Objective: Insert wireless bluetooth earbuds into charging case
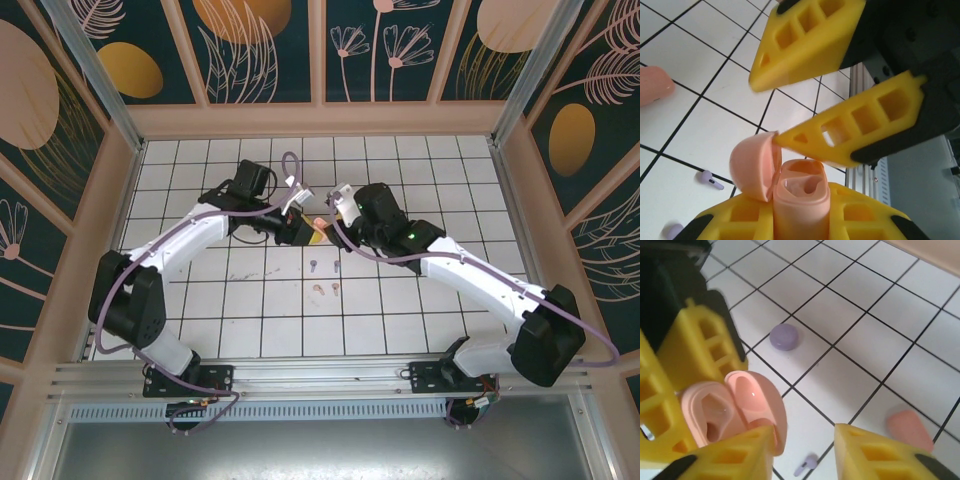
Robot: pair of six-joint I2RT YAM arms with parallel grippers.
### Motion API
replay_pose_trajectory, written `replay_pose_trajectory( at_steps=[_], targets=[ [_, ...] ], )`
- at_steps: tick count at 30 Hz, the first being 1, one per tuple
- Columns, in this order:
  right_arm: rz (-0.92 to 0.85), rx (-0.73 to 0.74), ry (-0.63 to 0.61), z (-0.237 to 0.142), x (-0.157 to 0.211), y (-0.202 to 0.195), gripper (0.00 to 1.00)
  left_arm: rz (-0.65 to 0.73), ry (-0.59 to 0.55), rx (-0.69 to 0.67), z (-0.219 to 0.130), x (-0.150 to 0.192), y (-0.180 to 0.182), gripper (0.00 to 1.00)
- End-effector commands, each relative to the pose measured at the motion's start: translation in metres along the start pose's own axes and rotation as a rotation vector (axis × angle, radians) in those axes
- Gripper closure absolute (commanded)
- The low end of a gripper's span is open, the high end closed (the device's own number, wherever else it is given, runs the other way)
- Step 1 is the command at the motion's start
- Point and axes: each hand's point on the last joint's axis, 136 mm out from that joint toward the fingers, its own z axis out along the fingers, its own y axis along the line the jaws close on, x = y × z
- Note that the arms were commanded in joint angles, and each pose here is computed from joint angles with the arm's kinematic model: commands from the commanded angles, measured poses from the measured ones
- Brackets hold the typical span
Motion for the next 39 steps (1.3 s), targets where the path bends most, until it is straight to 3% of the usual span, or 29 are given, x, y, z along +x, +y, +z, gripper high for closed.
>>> replay_pose_trajectory(
  at_steps=[1,5,12,19,27,33,39],
  targets=[
    [0.057,0.003,-0.137,-0.040,-0.042,-0.002,0.55,0.076,-0.128,-0.073,-0.012,-0.030,-0.005,1.00],
    [0.129,0.015,-0.153,-0.063,-0.036,-0.005,0.45,0.116,-0.243,-0.188,-0.026,-0.051,0.001,1.00],
    [0.333,0.069,-0.105,-0.071,-0.001,-0.014,0.39,0.167,-0.486,-0.357,-0.063,-0.079,-0.002,1.00],
    [0.542,0.108,-0.001,-0.038,0.031,-0.016,0.38,0.244,-0.733,-0.462,-0.106,-0.089,-0.023,1.00],
    [0.677,0.164,0.119,0.006,0.059,-0.007,0.39,0.338,-0.856,-0.503,-0.127,-0.082,-0.038,1.00],
    [0.663,0.194,0.238,0.025,0.084,0.014,0.40,0.402,-0.925,-0.545,-0.134,-0.078,-0.035,1.00],
    [0.456,0.180,0.385,0.040,0.104,0.054,0.44,0.488,-1.054,-0.543,-0.148,-0.066,-0.049,1.00]
  ],
)
